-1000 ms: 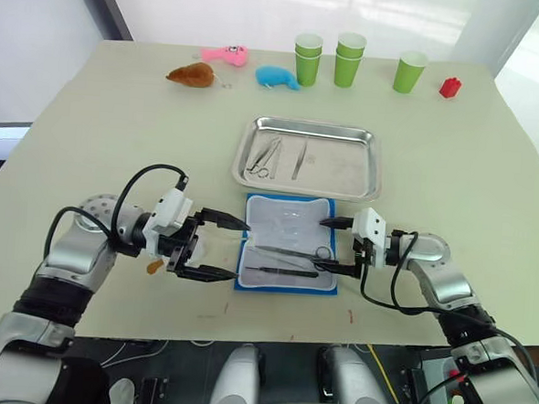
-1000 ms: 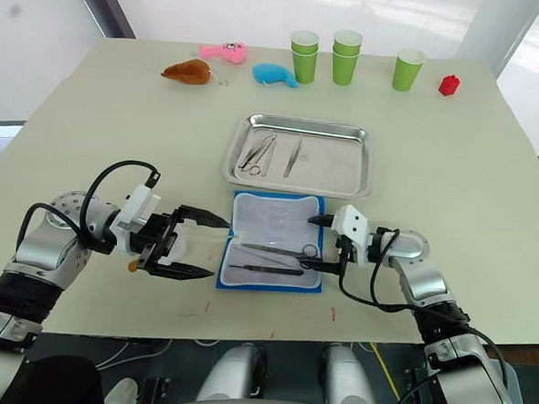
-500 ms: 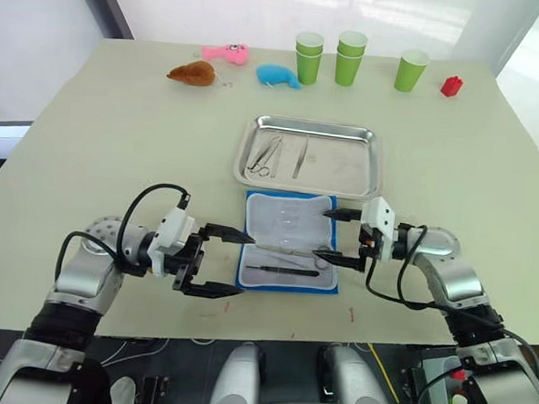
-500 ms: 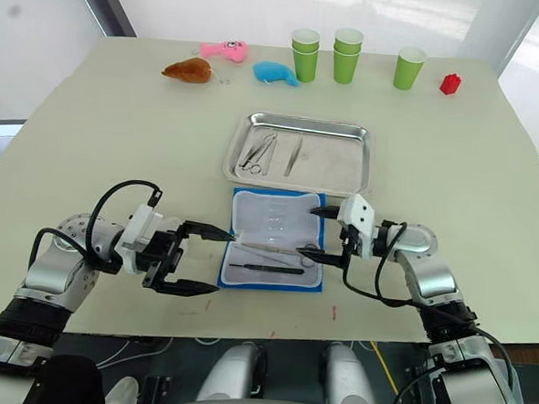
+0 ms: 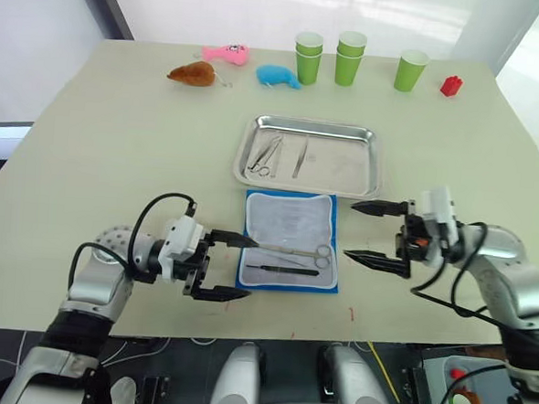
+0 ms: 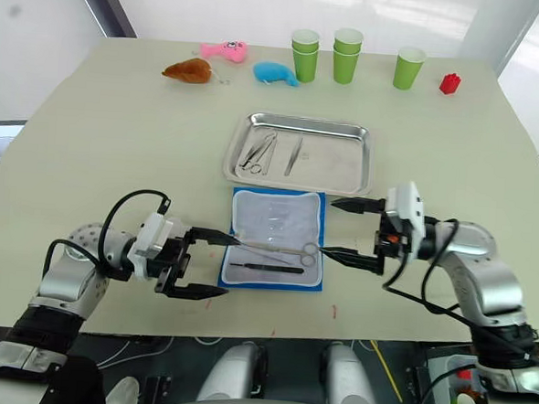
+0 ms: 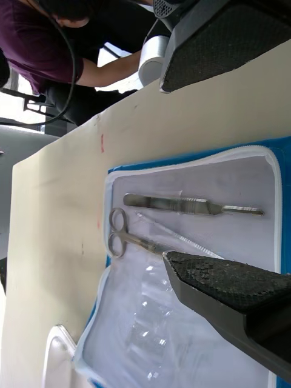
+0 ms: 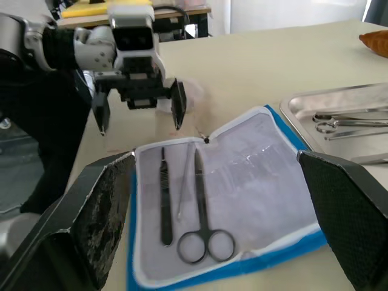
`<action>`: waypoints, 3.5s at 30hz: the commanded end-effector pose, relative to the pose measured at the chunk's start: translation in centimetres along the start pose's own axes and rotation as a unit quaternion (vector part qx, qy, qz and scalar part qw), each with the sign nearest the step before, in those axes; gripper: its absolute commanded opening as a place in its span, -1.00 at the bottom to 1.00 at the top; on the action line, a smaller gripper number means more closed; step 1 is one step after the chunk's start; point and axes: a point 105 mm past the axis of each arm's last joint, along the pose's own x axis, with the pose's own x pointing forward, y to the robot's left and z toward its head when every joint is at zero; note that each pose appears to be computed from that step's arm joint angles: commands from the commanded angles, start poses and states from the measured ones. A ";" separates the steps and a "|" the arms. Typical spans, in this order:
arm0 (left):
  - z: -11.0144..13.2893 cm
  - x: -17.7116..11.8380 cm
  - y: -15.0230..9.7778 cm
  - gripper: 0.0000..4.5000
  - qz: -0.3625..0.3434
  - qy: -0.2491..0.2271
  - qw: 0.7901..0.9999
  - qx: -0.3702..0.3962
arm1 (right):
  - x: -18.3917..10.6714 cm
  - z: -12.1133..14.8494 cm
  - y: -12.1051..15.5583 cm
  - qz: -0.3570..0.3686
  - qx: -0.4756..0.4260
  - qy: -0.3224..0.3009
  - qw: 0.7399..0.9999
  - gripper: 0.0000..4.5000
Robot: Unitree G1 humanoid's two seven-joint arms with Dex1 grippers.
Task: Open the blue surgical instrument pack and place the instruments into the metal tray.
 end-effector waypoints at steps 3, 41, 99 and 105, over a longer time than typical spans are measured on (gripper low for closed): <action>-0.2 0.3 0.4 0.96 0.015 0.008 1.000 0.014 | -0.8 2.8 1.6 0.035 -0.026 -0.022 0.999 1.00; -2.7 1.6 5.5 0.96 -0.059 0.091 0.992 0.068 | -1.4 4.9 2.9 0.031 -0.040 -0.010 0.999 1.00; -8.4 3.1 1.8 0.96 -0.107 0.127 0.985 -0.041 | 7.3 -7.6 -2.6 -0.040 -0.035 0.262 0.964 1.00; -8.3 3.2 1.7 0.96 -0.107 0.125 0.985 -0.041 | 7.4 -9.2 -3.0 -0.048 -0.018 0.281 0.958 1.00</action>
